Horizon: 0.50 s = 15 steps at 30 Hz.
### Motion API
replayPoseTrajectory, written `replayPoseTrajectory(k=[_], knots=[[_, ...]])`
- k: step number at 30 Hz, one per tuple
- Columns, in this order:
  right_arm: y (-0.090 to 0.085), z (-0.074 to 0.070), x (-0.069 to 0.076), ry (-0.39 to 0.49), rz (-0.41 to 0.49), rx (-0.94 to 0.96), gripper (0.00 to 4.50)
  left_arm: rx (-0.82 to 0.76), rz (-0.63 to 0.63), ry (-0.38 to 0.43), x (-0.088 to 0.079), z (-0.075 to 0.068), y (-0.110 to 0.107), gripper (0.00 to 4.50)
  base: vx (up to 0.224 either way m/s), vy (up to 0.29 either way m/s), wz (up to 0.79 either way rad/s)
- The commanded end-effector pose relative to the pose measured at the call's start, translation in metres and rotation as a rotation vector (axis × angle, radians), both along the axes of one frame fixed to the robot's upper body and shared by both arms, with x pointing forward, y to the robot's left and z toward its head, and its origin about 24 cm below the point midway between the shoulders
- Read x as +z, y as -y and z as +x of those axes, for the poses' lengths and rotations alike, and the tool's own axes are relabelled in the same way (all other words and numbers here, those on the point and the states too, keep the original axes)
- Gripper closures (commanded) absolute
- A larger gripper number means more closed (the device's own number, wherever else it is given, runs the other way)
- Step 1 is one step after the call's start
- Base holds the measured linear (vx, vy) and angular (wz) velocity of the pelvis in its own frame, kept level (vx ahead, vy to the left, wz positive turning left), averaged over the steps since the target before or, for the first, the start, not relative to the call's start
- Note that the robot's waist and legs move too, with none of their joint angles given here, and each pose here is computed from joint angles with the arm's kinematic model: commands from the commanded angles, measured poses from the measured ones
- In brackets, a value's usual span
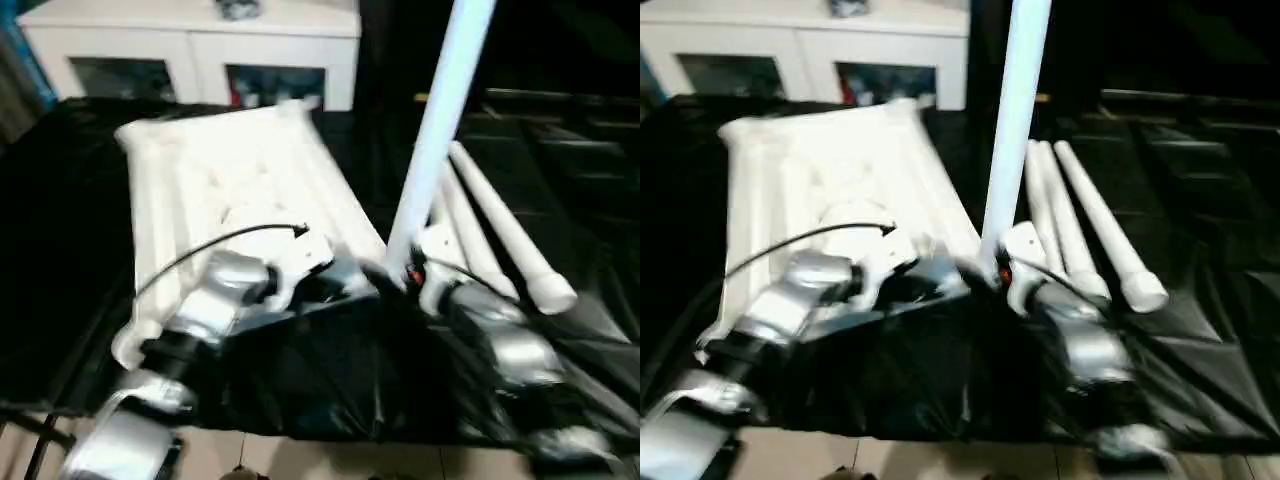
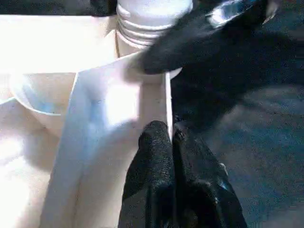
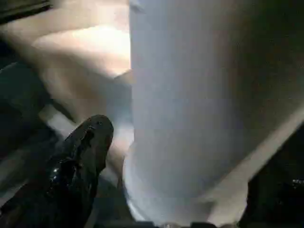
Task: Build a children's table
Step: Rotate leg to tighten
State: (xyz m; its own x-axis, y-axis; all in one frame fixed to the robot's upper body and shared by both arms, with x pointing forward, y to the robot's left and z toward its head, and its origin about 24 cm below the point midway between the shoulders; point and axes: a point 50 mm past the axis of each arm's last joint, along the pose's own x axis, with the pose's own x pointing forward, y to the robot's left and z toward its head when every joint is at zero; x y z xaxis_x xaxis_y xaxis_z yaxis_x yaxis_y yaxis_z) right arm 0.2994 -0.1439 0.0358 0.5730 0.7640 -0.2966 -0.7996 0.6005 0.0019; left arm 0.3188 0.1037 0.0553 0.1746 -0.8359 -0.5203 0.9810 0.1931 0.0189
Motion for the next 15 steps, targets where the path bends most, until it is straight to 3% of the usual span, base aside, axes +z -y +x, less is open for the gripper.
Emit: replayPoseTrajectory(k=[1, 4, 6, 15], knots=[[-0.016, -0.015, 0.003, -0.024, 0.013, 0.243, 0.54, -0.114, -0.024, 0.021, 0.007, -0.002, 0.011, 4.50, 0.000, 0.000, 0.00], [-0.011, -0.021, 0.004, -0.050, -0.015, 0.329, 0.88, -0.150, -0.023, 0.008, 0.009, -0.003, 0.007, 4.50, 0.000, 0.000, 0.00], [-0.009, -0.022, 0.005, -0.064, -0.022, 0.361, 0.88, -0.184, -0.011, -0.002, 0.009, -0.003, 0.006, 4.50, 0.000, 0.000, 0.00], [-0.010, -0.028, 0.005, -0.094, -0.011, 0.397, 1.65, -0.227, 0.001, -0.026, 0.004, -0.006, 0.001, 4.50, 0.000, 0.000, 0.00]])
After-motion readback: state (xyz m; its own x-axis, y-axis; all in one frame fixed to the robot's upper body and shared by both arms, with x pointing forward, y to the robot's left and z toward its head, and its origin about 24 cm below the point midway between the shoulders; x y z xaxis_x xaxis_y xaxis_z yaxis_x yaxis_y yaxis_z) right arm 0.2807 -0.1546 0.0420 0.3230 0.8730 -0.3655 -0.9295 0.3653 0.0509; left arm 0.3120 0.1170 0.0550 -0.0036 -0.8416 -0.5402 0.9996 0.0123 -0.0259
